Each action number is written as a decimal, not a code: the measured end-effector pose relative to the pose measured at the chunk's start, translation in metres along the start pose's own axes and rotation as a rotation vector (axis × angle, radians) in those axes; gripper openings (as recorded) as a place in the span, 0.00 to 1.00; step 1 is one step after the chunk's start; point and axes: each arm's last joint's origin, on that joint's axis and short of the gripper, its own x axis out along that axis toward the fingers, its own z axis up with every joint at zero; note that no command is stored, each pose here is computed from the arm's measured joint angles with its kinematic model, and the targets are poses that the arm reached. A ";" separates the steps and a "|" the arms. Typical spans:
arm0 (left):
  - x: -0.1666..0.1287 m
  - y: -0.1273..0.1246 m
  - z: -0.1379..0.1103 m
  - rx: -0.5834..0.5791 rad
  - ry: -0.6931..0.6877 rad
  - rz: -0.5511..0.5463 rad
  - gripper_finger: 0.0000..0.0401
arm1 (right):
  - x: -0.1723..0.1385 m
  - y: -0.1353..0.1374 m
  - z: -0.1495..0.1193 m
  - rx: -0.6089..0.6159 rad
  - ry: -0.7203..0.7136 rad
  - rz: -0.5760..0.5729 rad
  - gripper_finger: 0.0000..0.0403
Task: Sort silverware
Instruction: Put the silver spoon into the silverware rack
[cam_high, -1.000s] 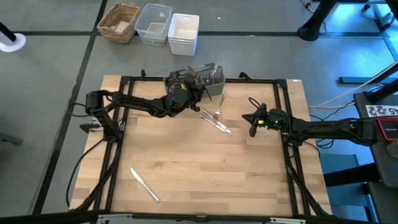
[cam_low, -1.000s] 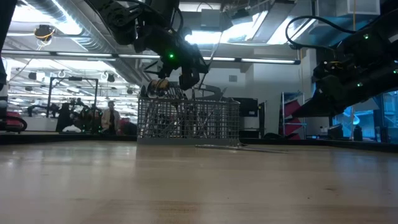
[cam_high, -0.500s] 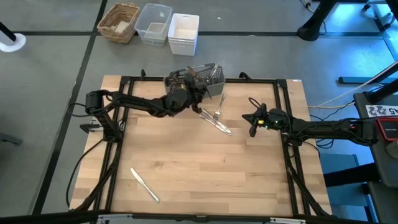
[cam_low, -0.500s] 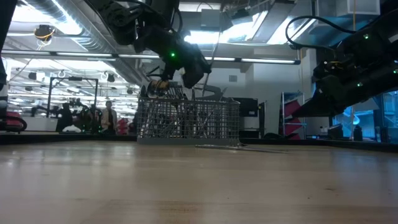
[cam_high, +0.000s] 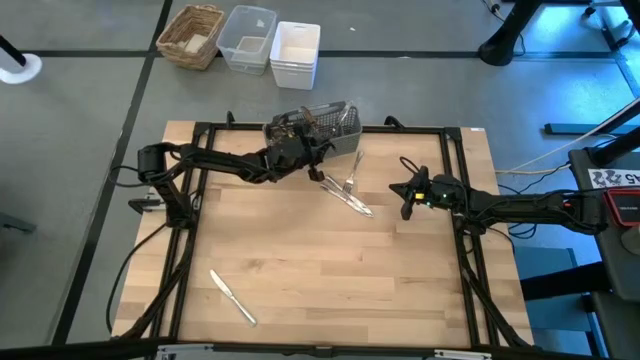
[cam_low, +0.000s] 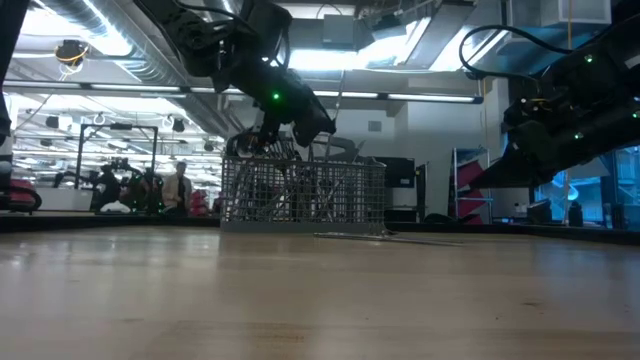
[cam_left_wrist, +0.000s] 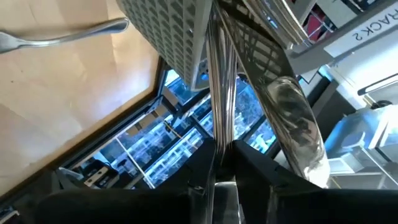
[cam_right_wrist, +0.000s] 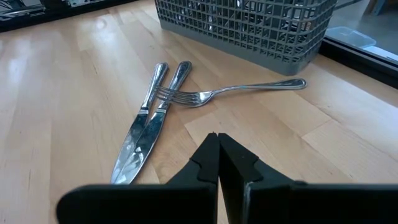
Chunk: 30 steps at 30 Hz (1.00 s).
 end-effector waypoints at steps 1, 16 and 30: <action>0.001 -0.001 0.001 0.000 0.003 0.006 0.11 | 0.000 0.000 0.000 0.000 0.000 0.000 0.01; 0.008 -0.011 0.013 0.083 -0.038 0.001 0.11 | 0.000 0.000 0.000 0.000 0.000 0.000 0.01; 0.008 -0.014 0.013 0.010 -0.077 -0.069 0.11 | 0.000 0.000 0.000 0.000 0.000 0.000 0.01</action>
